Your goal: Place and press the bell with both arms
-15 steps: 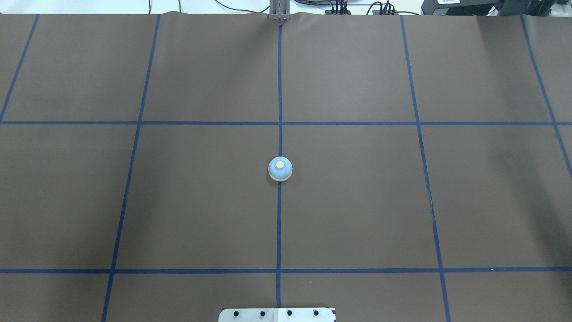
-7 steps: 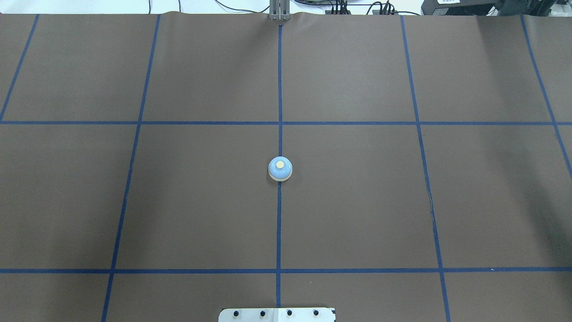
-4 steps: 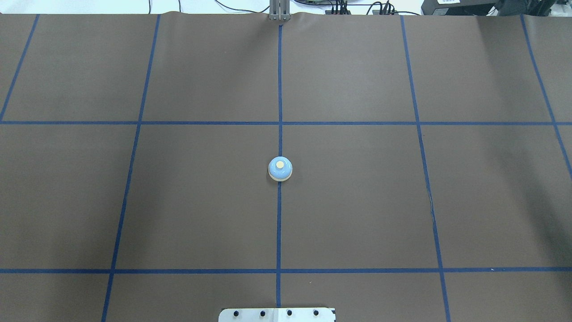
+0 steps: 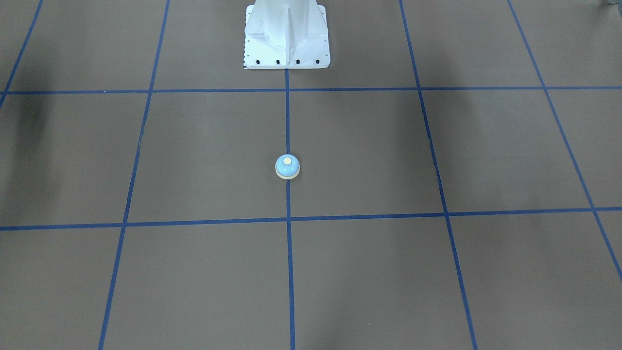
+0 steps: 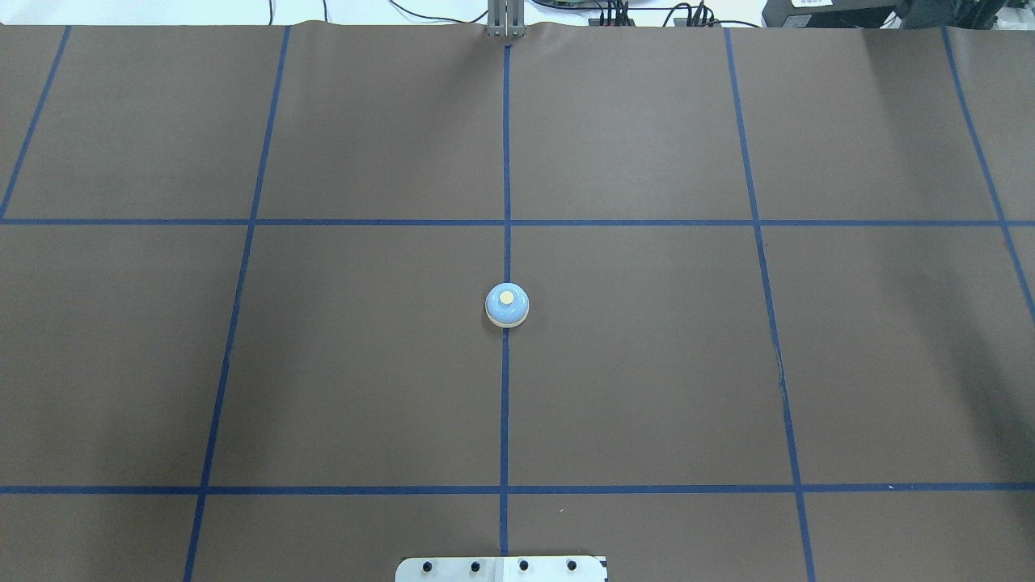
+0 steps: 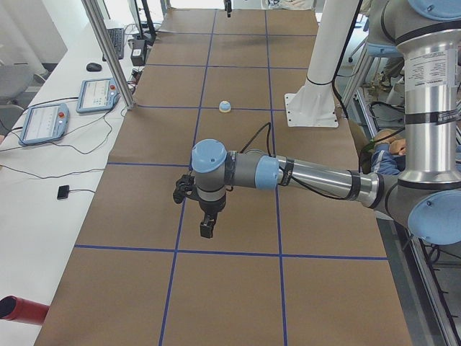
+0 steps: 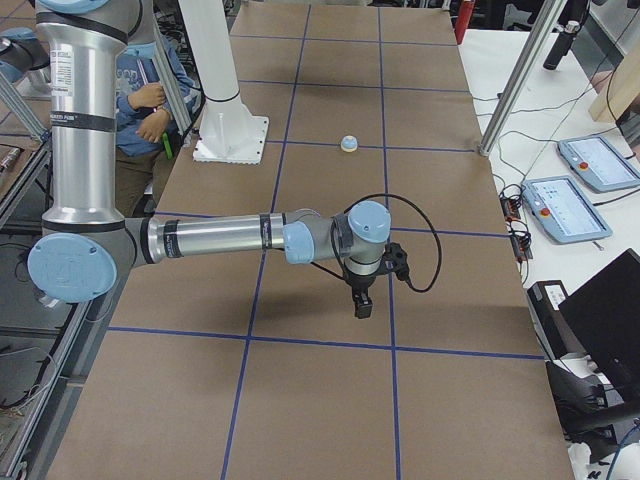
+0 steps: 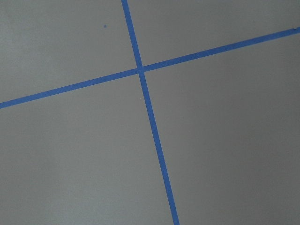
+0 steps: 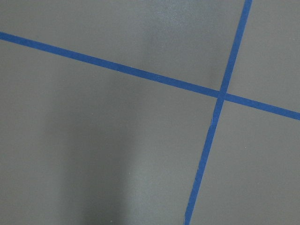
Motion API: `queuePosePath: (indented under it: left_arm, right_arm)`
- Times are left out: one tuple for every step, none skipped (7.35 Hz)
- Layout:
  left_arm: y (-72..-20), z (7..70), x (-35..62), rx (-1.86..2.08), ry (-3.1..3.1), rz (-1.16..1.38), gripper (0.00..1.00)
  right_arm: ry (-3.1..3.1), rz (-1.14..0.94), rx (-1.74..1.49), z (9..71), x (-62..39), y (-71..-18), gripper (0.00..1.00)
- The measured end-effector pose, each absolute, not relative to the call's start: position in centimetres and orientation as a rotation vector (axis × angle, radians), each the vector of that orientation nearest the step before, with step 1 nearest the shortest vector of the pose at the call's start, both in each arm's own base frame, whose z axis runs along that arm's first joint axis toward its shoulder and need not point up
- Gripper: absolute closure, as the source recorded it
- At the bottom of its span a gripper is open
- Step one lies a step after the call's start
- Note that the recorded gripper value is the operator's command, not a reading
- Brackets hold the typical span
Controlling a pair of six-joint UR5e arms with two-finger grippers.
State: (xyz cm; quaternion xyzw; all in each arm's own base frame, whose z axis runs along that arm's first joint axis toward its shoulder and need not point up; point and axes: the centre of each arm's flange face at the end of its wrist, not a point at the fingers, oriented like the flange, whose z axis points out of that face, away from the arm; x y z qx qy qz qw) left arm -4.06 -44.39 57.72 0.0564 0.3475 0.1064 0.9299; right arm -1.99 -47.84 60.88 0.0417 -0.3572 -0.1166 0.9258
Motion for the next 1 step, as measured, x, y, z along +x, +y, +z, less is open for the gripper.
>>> queuePosePath:
  left_arm:
    - [-44.40,57.57,-4.02,0.119,0.712,0.220,0.00]
  right_arm:
    - [-0.733,-0.238,0.084,60.98,-1.99,-47.83,0.00]
